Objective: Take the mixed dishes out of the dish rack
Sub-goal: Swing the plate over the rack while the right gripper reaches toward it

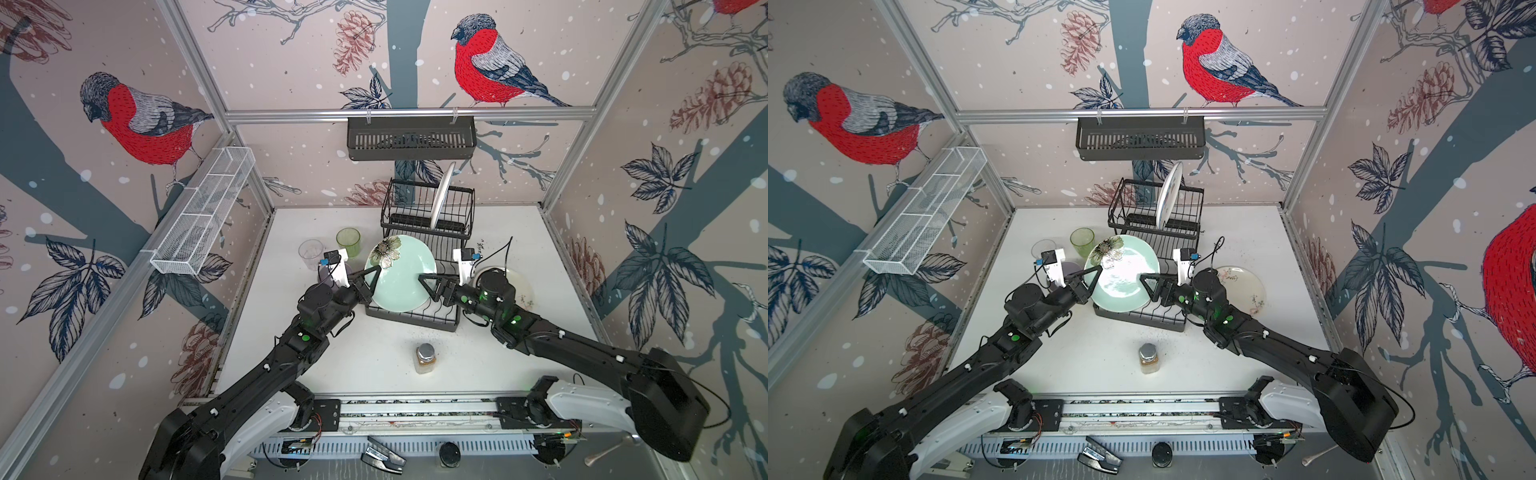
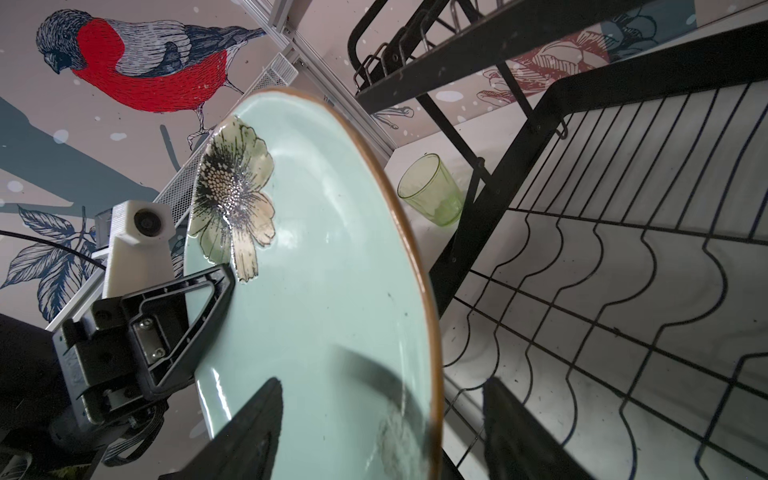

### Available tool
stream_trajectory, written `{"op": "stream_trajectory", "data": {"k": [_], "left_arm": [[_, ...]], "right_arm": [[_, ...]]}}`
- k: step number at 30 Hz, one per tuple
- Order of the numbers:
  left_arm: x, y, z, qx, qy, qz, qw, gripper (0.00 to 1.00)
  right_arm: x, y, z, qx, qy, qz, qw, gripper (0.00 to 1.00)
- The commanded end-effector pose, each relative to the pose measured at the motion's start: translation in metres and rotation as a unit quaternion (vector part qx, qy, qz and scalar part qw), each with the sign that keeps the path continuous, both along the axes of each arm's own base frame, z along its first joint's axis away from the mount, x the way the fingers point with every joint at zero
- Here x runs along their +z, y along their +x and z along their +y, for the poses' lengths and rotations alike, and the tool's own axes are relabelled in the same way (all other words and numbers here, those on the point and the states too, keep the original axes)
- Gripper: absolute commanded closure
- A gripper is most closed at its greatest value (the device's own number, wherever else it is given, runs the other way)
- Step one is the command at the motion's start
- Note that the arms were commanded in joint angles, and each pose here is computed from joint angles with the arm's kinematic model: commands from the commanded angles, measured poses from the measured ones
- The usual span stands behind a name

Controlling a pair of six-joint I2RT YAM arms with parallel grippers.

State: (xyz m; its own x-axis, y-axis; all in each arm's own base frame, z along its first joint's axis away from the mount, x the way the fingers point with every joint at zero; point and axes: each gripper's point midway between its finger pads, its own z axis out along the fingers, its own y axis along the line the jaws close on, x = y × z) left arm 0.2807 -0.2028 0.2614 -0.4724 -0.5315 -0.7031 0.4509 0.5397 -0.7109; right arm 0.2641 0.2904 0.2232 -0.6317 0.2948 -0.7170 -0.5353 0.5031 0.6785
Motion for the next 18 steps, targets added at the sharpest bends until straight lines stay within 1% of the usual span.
{"op": "stream_trajectory", "data": {"k": [1, 4, 8, 12, 16, 17, 18], "left_arm": [[0.045, -0.005, -0.002, -0.026, -0.072, -0.065, 0.995, 1.00], [0.041, -0.001, 0.000, -0.037, -0.091, -0.054, 0.994, 1.00], [0.033, 0.001, 0.003, -0.041, -0.103, -0.041, 0.993, 1.00], [0.034, 0.000, 0.003, -0.047, -0.108, -0.042, 0.992, 1.00], [0.041, -0.005, 0.002, -0.067, -0.131, -0.049, 0.988, 1.00], [0.041, -0.005, 0.000, -0.072, -0.133, -0.047, 0.987, 1.00], [0.042, -0.006, -0.001, -0.078, -0.135, -0.046, 0.987, 1.00]], "right_arm": [[0.017, 0.001, 0.006, 0.011, 0.021, -0.025, 0.999, 0.35], [0.017, 0.002, 0.008, 0.013, 0.023, -0.025, 0.999, 0.43], [0.017, 0.001, 0.011, 0.019, 0.030, -0.024, 0.999, 0.44], [0.018, 0.002, 0.014, 0.025, 0.036, -0.023, 0.999, 0.46], [0.023, 0.003, 0.018, 0.031, 0.042, -0.026, 0.998, 0.46], [0.014, 0.005, 0.021, 0.034, 0.036, -0.017, 0.999, 0.47], [0.015, 0.004, 0.023, 0.038, 0.039, -0.018, 0.998, 0.48]]}}
